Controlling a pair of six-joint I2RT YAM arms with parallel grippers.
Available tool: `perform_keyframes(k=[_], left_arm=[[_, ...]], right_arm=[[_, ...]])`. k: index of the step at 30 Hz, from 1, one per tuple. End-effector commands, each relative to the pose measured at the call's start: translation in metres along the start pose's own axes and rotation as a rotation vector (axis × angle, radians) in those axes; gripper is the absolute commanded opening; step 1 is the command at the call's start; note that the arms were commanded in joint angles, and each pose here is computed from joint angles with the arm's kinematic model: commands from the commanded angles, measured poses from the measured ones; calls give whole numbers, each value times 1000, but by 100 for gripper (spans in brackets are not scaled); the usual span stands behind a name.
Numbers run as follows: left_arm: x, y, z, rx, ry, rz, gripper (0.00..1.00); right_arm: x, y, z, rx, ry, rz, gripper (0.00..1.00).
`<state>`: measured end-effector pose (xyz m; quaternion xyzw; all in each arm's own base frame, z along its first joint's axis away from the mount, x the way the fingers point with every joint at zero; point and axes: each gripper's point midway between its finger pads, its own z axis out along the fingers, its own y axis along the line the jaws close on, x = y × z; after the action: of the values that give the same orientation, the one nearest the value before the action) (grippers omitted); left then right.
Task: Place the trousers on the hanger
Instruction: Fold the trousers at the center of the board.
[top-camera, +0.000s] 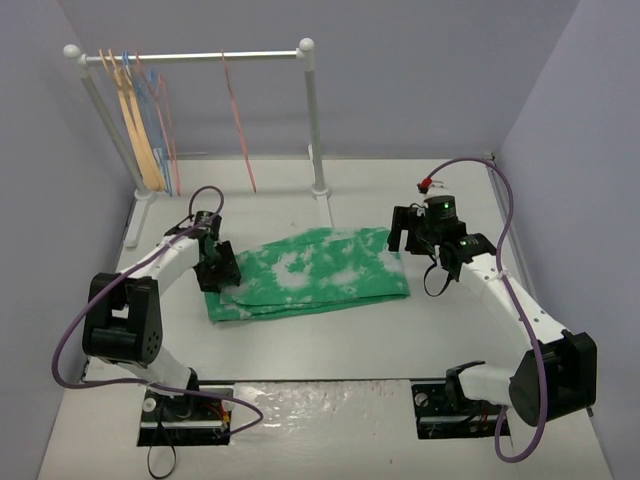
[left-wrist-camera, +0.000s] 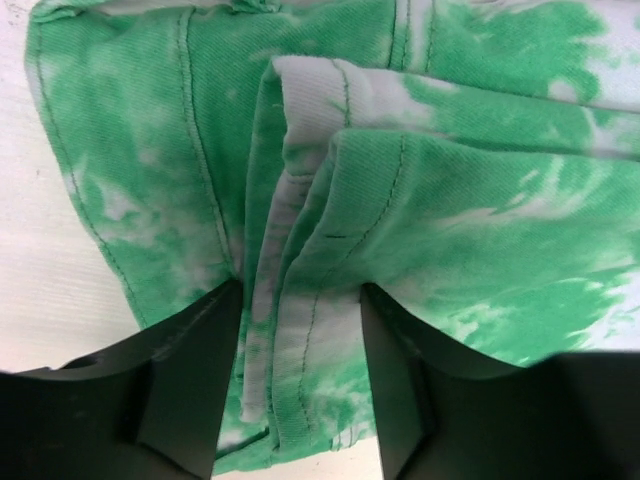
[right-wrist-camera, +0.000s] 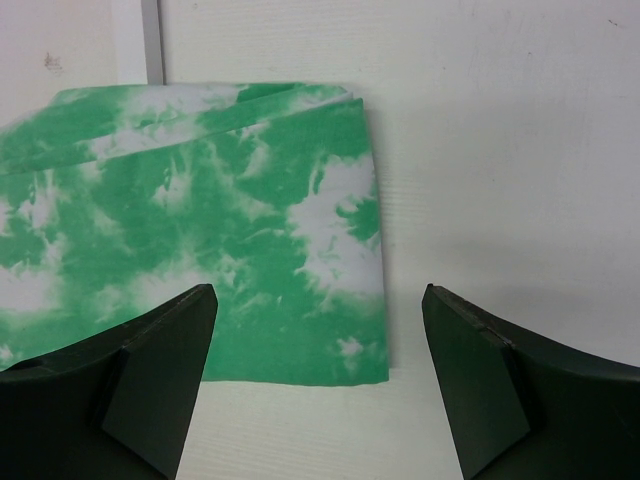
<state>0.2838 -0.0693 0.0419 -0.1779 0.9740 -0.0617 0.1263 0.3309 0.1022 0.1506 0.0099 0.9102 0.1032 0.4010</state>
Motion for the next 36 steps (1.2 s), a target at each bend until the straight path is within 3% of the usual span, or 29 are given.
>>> perform_keyframes(k=[1, 5, 14, 36], left_arm=[[1, -1, 3, 16, -4, -27, 43], [5, 2, 6, 5, 13, -36, 36], [-20, -9, -50, 43, -114, -21, 0], [-60, -106, -255, 424, -440, 8, 0]], right_arm=[[-15, 3, -3, -20, -52, -3, 81], [-14, 2, -2, -18, -49, -2, 81], [-24, 2, -7, -17, -74, 2, 81], [-36, -7, -10, 20, -81, 8, 81]])
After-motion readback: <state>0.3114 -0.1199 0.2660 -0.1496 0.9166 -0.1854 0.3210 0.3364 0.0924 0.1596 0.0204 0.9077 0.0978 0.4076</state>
